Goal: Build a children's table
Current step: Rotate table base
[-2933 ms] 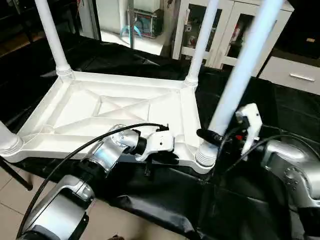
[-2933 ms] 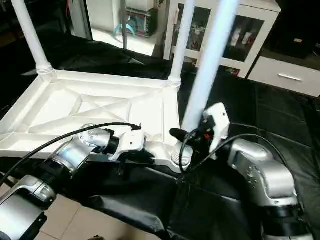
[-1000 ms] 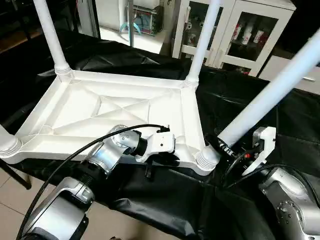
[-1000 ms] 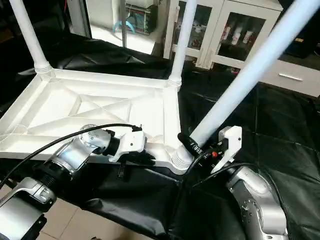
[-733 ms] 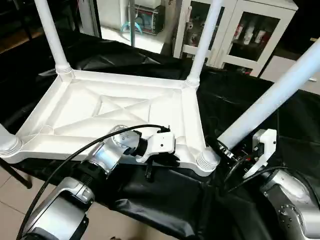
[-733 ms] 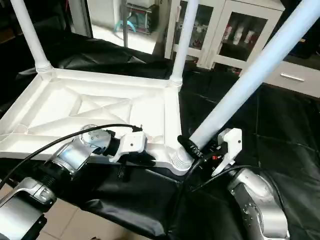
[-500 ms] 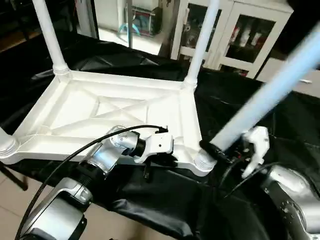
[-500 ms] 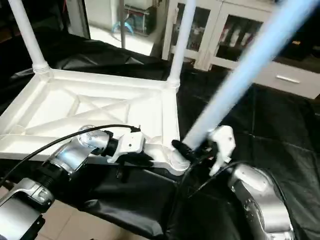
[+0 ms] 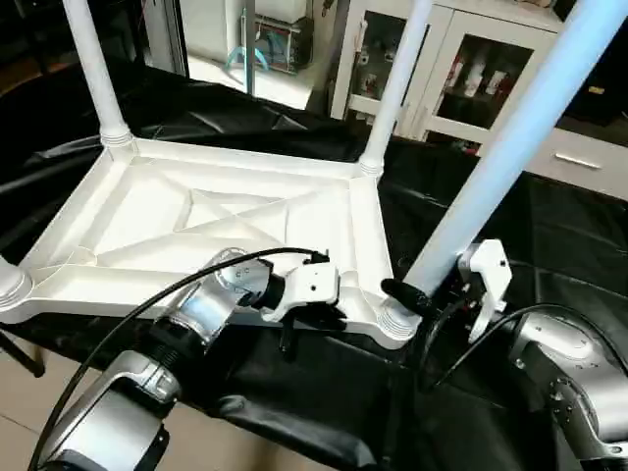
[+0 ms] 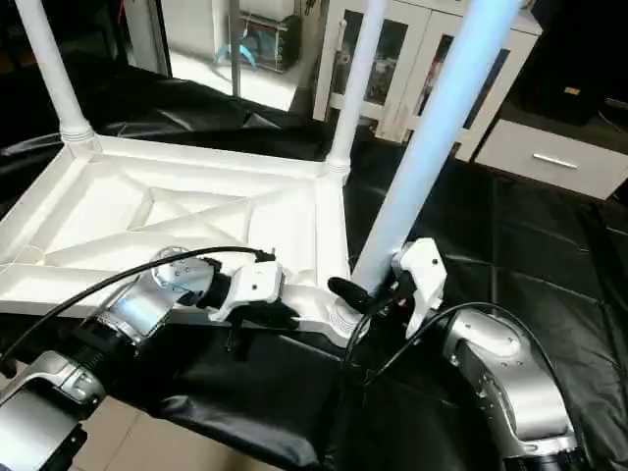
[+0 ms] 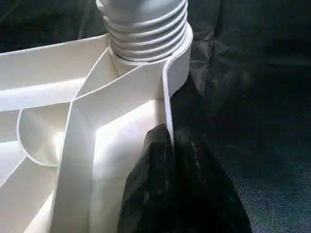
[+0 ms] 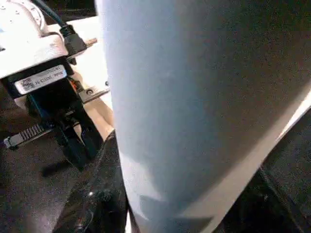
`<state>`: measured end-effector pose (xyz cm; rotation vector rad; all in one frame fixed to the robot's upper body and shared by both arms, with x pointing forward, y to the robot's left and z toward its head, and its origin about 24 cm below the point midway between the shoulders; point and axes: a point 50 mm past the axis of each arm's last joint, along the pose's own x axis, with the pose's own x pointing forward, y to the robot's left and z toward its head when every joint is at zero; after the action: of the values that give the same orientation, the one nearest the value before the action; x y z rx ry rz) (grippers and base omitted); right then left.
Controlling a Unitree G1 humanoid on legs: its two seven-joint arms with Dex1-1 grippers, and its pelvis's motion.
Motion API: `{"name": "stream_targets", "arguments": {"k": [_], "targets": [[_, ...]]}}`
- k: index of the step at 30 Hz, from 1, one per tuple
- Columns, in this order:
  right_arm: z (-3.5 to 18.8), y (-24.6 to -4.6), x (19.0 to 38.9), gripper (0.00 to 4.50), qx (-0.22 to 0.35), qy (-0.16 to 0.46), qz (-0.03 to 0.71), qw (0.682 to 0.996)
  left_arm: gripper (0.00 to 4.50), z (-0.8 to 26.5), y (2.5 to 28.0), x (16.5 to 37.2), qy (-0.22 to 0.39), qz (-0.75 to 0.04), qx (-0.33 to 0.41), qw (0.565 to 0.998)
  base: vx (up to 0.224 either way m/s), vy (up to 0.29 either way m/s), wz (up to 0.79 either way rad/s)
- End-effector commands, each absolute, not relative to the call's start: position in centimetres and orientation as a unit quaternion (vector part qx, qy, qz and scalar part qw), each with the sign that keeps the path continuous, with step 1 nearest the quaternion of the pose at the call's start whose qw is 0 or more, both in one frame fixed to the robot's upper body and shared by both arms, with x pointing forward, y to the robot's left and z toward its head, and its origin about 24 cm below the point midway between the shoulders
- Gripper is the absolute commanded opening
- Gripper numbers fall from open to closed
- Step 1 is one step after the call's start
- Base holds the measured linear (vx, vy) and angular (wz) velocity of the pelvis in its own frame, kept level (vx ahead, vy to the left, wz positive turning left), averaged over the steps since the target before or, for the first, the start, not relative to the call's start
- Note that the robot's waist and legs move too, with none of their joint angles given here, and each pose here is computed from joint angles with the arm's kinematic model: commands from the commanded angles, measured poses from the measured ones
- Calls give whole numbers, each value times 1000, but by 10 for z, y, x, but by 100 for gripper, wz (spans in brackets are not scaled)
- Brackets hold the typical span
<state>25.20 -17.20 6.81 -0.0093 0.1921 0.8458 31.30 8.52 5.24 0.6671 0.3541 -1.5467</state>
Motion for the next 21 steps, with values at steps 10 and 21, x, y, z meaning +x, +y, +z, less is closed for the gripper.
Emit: {"name": "stream_targets", "arguments": {"k": [10, 21], "targets": [[-11, -183, 222, 182, 19, 268, 341, 901, 0, 46, 94, 314, 169, -660, 298, 669, 0, 0, 0], [0, -194, 289, 182, 36, 203, 70, 976, 0, 57, 57, 340, 170, -529, 217, 802, -4, 10, -2]]}}
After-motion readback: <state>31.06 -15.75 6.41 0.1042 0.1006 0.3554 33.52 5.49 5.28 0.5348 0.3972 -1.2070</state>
